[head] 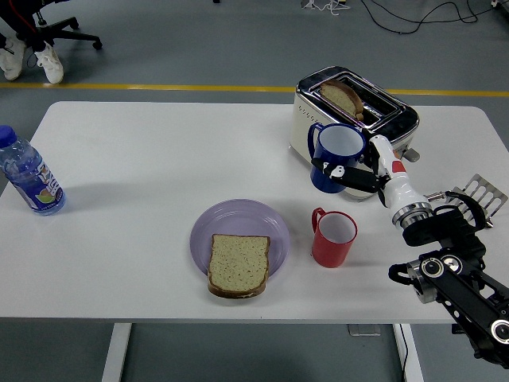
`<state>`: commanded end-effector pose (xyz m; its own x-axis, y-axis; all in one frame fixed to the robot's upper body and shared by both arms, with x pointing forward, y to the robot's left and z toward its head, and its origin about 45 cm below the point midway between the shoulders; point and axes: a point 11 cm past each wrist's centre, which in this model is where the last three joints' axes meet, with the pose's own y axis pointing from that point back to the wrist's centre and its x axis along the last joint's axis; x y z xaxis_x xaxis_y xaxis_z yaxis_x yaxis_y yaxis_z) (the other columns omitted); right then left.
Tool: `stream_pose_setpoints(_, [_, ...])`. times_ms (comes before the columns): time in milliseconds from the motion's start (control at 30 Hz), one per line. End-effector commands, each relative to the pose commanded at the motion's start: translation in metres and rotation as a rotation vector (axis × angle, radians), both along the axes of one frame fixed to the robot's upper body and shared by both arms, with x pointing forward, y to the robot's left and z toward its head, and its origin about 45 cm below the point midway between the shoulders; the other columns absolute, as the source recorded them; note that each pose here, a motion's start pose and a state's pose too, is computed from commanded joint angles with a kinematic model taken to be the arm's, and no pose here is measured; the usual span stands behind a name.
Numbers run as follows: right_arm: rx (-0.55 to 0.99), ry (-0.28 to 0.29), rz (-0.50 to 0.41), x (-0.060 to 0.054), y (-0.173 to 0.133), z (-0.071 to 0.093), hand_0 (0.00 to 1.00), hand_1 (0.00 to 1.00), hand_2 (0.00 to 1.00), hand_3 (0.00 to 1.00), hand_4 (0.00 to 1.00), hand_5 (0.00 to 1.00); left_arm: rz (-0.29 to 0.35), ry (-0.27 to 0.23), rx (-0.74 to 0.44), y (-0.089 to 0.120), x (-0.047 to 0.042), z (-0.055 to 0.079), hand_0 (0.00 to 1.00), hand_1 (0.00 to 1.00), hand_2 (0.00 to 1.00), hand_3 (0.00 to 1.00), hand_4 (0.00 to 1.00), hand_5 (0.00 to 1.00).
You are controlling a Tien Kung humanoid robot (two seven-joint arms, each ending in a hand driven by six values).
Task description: Pick up the cup,pour liquid into bread,place the cup on the desk
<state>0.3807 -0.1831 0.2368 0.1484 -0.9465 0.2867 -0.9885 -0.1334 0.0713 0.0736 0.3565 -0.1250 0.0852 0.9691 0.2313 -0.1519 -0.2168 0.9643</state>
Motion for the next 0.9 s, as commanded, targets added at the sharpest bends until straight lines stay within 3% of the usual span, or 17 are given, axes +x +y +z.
stream_pose_setpoints(400, [-0.078, 0.025, 0.129, 0.004, 0.041, -0.006, 0.282, 0.103, 0.368, 0.500, 0.852, 0.002, -0.003, 0.005, 0.003, 0.001, -0.0021, 0.000, 0.629, 0.566, 0.614, 0.555, 0.373, 0.983])
stream_pose_setpoints(900, [-0.357, -0.104, 0.282, 0.009, 0.085, -0.009, 0.286, 0.105, 0.369, 0.500, 0.852, 0.002, -0.013, 0.023, 0.000, 0.000, -0.0092, -0.002, 0.629, 0.573, 0.616, 0.555, 0.373, 0.981])
